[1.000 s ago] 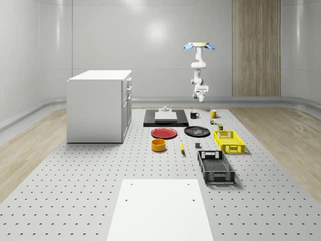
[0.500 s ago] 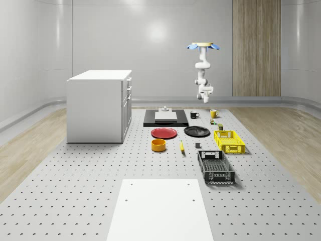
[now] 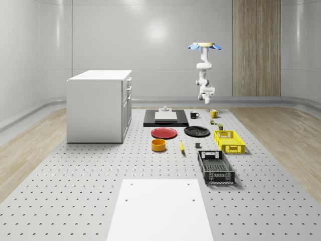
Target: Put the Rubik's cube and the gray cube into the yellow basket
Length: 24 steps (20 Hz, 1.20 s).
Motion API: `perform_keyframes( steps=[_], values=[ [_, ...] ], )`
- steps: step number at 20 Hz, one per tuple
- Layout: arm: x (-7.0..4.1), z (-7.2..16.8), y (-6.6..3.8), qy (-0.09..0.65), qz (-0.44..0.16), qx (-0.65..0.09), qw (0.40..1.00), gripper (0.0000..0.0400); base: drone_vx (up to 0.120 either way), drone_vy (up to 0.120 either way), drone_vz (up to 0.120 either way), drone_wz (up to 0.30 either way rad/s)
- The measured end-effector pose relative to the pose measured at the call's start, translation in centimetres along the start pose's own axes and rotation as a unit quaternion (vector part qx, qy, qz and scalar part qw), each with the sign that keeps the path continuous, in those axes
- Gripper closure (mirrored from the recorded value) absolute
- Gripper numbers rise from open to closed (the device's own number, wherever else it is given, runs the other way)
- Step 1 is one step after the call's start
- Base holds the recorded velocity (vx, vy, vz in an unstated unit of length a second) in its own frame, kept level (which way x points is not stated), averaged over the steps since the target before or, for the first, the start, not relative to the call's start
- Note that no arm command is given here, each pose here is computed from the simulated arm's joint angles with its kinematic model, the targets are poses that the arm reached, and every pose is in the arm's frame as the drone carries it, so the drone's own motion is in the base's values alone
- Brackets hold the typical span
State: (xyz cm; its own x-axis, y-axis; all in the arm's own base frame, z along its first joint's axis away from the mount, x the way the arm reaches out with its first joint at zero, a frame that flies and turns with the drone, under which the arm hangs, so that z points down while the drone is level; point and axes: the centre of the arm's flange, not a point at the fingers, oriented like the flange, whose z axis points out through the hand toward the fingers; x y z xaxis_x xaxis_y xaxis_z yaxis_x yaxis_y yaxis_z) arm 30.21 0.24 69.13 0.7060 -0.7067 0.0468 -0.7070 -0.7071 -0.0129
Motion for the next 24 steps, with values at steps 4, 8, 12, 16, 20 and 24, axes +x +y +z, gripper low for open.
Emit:
perform_keyframes(
  steps=[4,8,12,16,20,24],
  values=[
    [-0.2,0.0,-0.1,0.009,0.000,-0.007,1.000,0.0000,0.120,0.040,0.000,0.000],
    [-0.5,0.0,-0.4,0.026,-0.001,-0.022,0.999,0.0000,0.120,0.000,0.000,0.000],
    [-1.2,0.1,-1.0,0.059,-0.001,-0.053,0.997,0.0000,0.120,0.000,0.000,0.000],
    [-2.4,0.6,-2.2,0.121,-0.003,-0.113,0.986,0.0000,0.120,0.000,0.000,0.000],
    [-4.4,2.1,-4.2,0.233,-0.005,-0.224,0.946,0.0000,0.120,0.000,0.000,0.000],
    [-6.7,6.4,-6.4,0.404,-0.009,-0.396,0.825,0.0000,0.120,0.000,-0.040,0.000]
  ],
)
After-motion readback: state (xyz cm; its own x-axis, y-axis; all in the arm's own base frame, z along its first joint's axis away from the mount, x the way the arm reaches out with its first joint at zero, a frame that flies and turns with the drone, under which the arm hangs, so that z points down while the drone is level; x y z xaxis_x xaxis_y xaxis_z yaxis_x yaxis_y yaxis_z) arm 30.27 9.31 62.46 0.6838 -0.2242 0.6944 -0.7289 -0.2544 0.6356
